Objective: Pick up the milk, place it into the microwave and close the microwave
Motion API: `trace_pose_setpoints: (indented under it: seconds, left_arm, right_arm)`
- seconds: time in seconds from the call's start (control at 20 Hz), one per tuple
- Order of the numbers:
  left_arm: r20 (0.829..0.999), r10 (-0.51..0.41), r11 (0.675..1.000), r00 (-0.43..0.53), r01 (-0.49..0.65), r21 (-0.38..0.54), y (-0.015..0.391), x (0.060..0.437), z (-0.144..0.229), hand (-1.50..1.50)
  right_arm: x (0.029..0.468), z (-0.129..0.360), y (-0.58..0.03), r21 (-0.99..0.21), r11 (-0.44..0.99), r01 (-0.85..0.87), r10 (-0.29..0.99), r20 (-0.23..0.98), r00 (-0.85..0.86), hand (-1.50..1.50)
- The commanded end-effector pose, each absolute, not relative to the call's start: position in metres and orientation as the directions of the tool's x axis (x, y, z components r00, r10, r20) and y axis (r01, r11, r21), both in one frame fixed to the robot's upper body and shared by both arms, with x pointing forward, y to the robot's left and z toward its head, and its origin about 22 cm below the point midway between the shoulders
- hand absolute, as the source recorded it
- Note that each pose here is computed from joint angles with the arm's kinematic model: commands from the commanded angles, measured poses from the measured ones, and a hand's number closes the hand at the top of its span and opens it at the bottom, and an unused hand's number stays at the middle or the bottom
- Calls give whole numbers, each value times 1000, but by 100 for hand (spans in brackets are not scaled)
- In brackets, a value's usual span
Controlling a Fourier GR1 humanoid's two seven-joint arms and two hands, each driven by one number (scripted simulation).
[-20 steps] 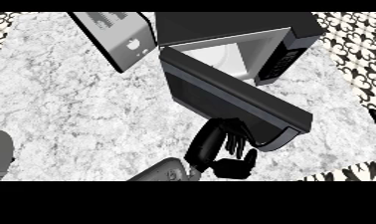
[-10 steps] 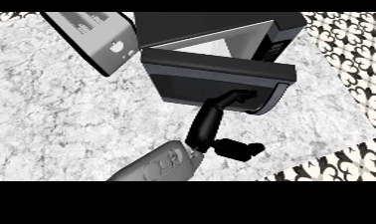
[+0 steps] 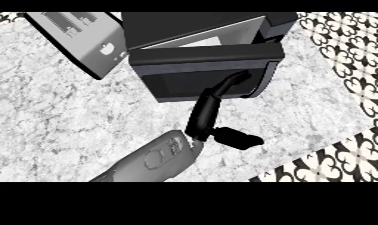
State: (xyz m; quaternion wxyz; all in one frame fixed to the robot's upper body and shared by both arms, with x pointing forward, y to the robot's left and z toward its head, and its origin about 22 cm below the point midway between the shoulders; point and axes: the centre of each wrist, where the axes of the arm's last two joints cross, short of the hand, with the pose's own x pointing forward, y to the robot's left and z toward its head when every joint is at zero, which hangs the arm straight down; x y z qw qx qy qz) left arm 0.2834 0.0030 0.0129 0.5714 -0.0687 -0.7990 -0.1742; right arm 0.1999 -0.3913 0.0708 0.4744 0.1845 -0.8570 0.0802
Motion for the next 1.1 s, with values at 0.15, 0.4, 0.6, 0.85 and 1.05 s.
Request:
trace_pose_setpoints:
  seconds: [0.15, 0.4, 0.6, 0.85, 1.05]
  left_arm:
    - [924, -61, 948, -379, 267, 172, -7, 300, 32, -150]
    - [915, -60, 949, -400, 262, 177, -9, 305, 36, -150]
    - [916, -61, 957, -396, 237, 166, -9, 311, 39, -150]
    - [911, -68, 957, -406, 230, 174, -9, 318, 40, -150]
    - [915, -73, 963, -398, 211, 168, -8, 319, 37, -150]
  right_arm:
    - [210, 83, -390, 41, 891, -453, -286, 824, -488, -150]
    - [216, 93, -392, 26, 874, -486, -295, 822, -488, -150]
    - [217, 96, -394, 31, 871, -490, -298, 827, -477, -150]
    - [222, 102, -399, 34, 879, -476, -297, 820, -489, -150]
    - [224, 109, -401, 31, 874, -486, -302, 817, -491, -150]
